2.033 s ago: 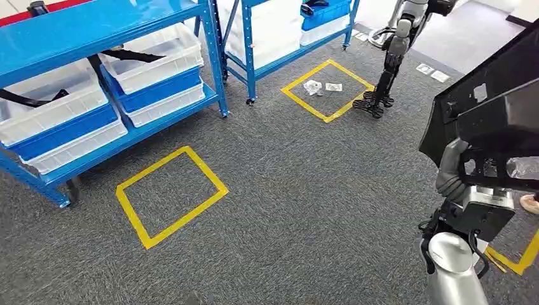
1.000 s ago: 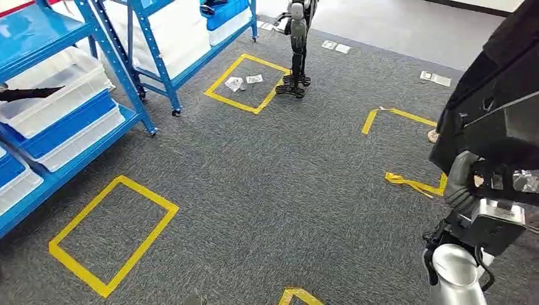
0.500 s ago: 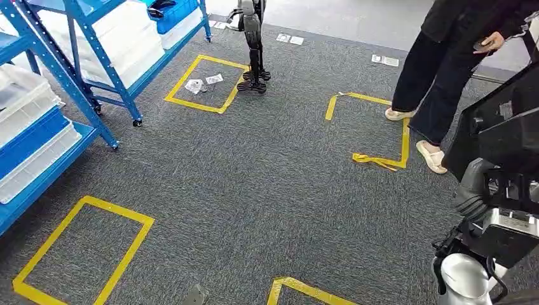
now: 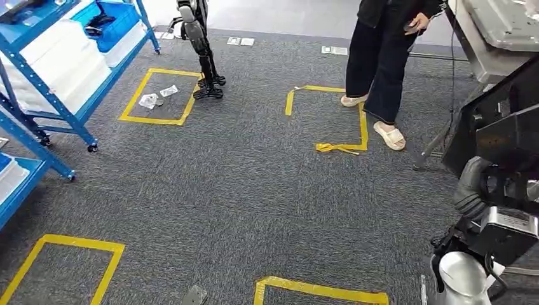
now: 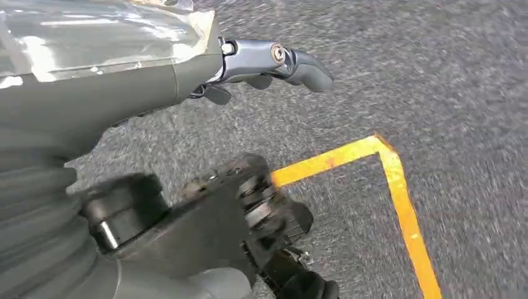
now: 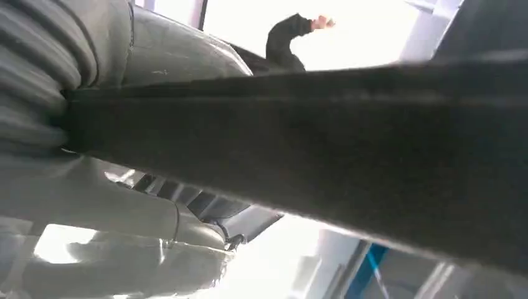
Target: Take the parts from the cabinet and place them on the table.
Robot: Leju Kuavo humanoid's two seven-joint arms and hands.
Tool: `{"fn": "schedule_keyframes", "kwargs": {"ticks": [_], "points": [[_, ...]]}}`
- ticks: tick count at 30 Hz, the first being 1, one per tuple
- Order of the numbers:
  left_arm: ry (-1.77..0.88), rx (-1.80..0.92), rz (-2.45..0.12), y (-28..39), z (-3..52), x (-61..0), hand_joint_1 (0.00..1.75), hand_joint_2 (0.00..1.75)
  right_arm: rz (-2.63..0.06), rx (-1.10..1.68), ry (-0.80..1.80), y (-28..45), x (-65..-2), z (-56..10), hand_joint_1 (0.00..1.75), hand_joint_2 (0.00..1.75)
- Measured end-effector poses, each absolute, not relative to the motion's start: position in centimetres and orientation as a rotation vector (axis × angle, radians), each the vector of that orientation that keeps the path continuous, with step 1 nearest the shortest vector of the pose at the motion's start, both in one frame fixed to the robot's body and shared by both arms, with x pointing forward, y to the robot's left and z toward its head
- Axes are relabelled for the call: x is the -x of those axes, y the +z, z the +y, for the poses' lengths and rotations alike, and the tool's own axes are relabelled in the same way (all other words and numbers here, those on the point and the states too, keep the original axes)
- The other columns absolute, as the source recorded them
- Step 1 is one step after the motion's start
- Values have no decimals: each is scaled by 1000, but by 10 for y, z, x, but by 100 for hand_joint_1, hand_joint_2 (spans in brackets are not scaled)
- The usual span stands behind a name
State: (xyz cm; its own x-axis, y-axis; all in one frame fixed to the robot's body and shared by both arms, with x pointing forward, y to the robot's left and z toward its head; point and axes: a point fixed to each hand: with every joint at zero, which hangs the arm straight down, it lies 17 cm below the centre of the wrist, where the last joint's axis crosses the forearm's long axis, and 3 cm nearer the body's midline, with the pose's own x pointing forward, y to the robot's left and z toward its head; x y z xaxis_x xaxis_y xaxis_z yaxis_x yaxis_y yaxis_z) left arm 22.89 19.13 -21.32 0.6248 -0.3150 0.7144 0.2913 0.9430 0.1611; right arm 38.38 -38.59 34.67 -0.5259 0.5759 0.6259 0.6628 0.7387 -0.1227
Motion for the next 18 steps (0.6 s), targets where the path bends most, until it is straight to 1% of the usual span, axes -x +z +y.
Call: {"fn": "schedule_keyframes", "kwargs": {"ticks": [18], "points": [[-333, -53, -829, -213, 197, -232, 0, 175, -2278, 931, -169, 348, -383, -387, 175, 175]]}}
